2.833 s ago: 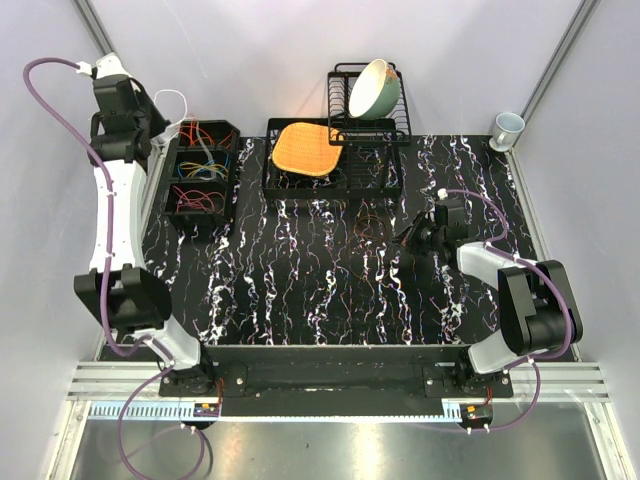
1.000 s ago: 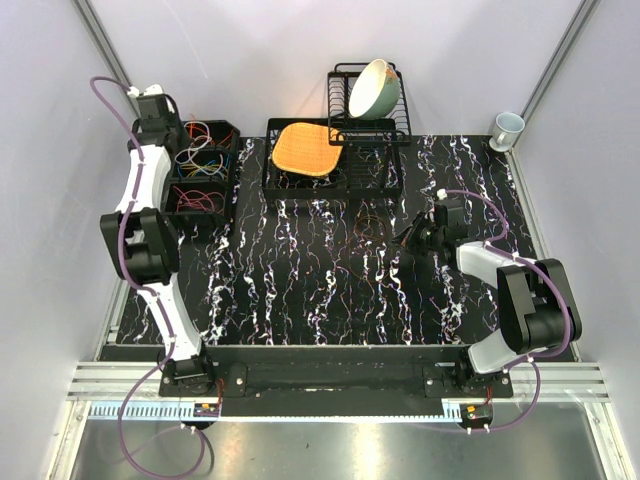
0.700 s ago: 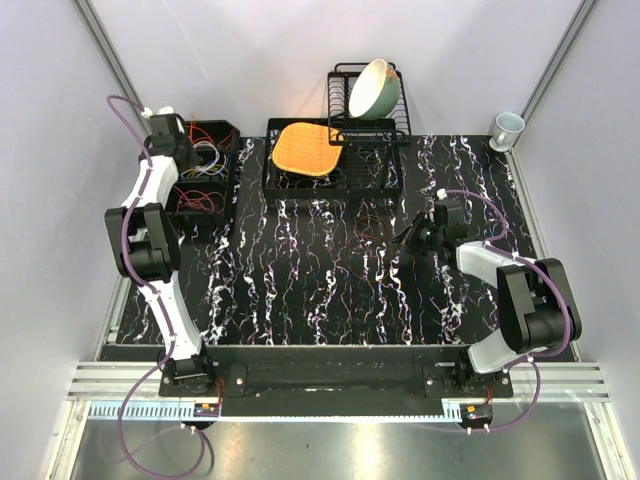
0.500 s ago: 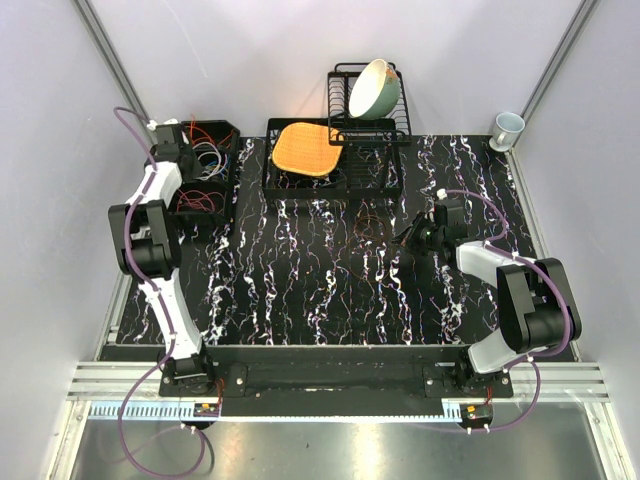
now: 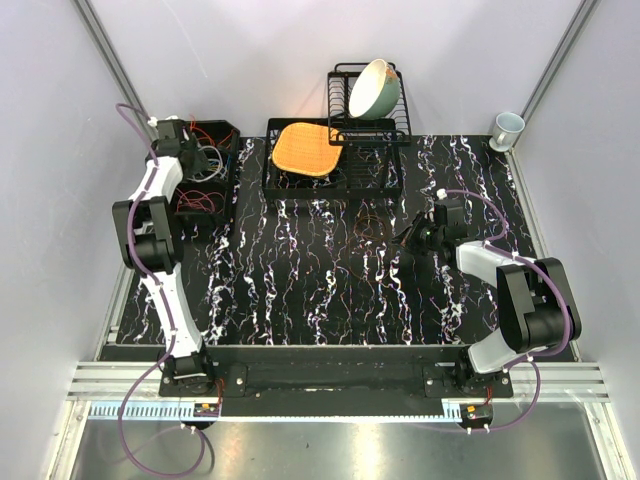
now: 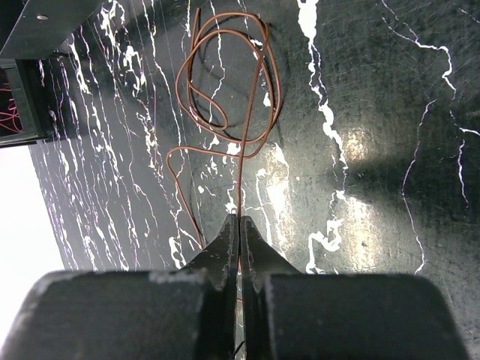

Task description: Untangle the cables

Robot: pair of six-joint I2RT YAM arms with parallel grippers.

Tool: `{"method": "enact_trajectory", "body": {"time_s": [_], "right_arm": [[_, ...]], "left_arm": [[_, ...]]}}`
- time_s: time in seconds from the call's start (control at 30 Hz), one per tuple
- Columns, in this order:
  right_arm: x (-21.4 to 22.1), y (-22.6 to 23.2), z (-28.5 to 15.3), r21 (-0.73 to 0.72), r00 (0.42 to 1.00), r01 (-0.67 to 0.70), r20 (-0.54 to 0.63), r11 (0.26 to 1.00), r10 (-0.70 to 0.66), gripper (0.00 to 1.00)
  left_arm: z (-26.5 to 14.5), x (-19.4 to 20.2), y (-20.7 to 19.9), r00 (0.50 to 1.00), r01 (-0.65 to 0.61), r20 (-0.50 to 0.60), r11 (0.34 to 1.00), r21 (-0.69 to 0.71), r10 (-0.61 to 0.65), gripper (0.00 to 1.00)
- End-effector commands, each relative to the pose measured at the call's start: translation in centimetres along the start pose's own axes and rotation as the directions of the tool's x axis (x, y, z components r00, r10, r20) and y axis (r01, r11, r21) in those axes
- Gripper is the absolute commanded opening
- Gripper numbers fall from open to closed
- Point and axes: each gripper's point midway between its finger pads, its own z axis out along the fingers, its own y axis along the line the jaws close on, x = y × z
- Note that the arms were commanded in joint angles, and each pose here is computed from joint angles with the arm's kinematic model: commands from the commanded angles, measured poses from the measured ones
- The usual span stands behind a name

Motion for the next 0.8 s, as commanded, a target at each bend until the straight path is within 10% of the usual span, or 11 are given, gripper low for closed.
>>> {"method": "enact_trajectory", "body": {"time_s": [0.0, 0.33, 0.77], "right_arm": [[-1.5, 1.8, 0.1, -0.056, 0.999, 0.039, 0.032, 0.998, -0.037, 0.00], [-1.4, 1.8, 0.1, -0.056, 0.999, 0.039, 0.028, 0.998, -0.037, 0.00], [-1.4, 1.7, 0.1, -0.055, 0.999, 0.038, 0.029, 0.998, -0.036, 0.00]], "left_arm": [[-5.7, -7.7, -1.4, 0.982, 0.028, 0.188, 0.999, 0.026, -0.033, 0.66], [-10.1, -8.1, -0.6, 0.971, 0.065, 0.231, 0.997, -0.029, -0.056, 0.74], [-7.0, -0.4, 0.0, 0.992, 0.103, 0.082, 0.993, -0.052, -0.099, 0.53]]}}
